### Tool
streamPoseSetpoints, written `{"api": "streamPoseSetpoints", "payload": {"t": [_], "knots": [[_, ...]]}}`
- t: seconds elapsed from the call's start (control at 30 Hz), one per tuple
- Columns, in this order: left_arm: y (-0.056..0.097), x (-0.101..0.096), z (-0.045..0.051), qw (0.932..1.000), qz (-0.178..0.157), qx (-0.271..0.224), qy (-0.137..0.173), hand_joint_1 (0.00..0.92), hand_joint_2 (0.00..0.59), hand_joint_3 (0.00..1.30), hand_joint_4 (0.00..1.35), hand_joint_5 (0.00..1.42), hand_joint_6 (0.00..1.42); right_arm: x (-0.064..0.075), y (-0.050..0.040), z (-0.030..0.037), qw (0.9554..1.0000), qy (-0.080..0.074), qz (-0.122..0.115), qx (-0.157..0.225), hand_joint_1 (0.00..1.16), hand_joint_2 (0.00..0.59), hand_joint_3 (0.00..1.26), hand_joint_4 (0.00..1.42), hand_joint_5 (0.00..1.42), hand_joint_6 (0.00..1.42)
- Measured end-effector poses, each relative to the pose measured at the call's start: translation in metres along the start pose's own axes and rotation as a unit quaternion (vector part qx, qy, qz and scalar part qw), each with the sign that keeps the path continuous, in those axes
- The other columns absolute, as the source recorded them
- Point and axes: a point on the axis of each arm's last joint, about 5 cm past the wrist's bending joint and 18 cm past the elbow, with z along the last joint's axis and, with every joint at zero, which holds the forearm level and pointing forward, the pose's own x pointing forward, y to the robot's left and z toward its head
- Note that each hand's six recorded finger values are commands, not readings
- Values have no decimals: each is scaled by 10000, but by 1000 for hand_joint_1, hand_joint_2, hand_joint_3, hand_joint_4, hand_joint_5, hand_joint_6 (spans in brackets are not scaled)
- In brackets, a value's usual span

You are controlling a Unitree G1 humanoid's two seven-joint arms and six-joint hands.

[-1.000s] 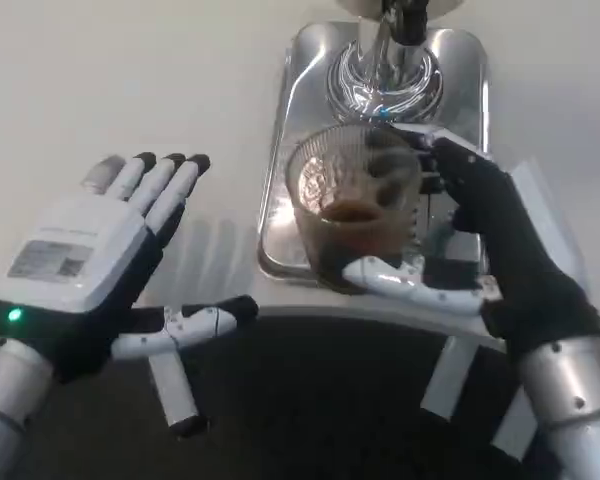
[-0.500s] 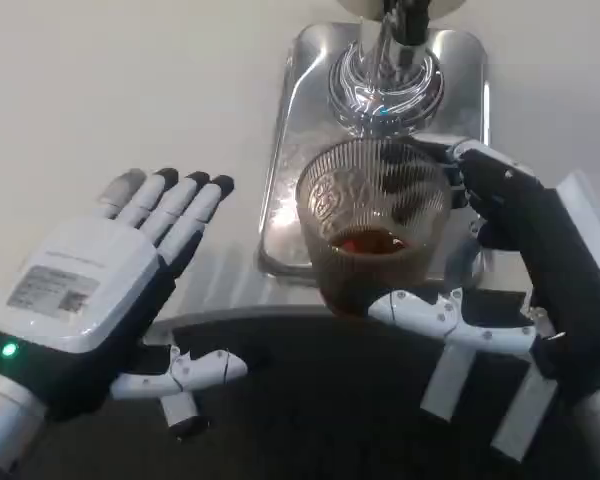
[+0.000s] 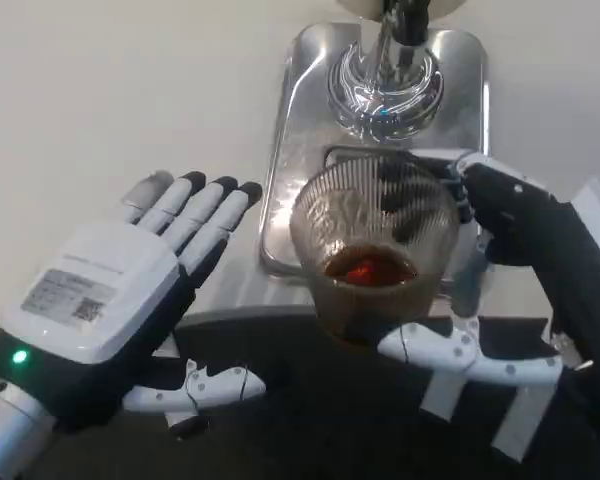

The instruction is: Grasp the cup under the faucet to collect the drink, then remove the cup.

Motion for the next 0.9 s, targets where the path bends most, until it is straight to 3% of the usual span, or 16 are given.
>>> {"api": "streamPoseSetpoints", "payload": {"t": [0.63, 0.9], "knots": [[-11, 17, -4, 9998, 49, -167, -127, 0, 112, 0, 0, 0, 0, -210, 11, 13, 9990, 410, 106, 150, 1162, 260, 778, 788, 824, 1087], [-34, 23, -10, 9997, 62, -222, -75, 0, 112, 0, 0, 0, 0, -170, 67, 73, 9994, 164, 184, 245, 1162, 261, 770, 779, 823, 1075]]}}
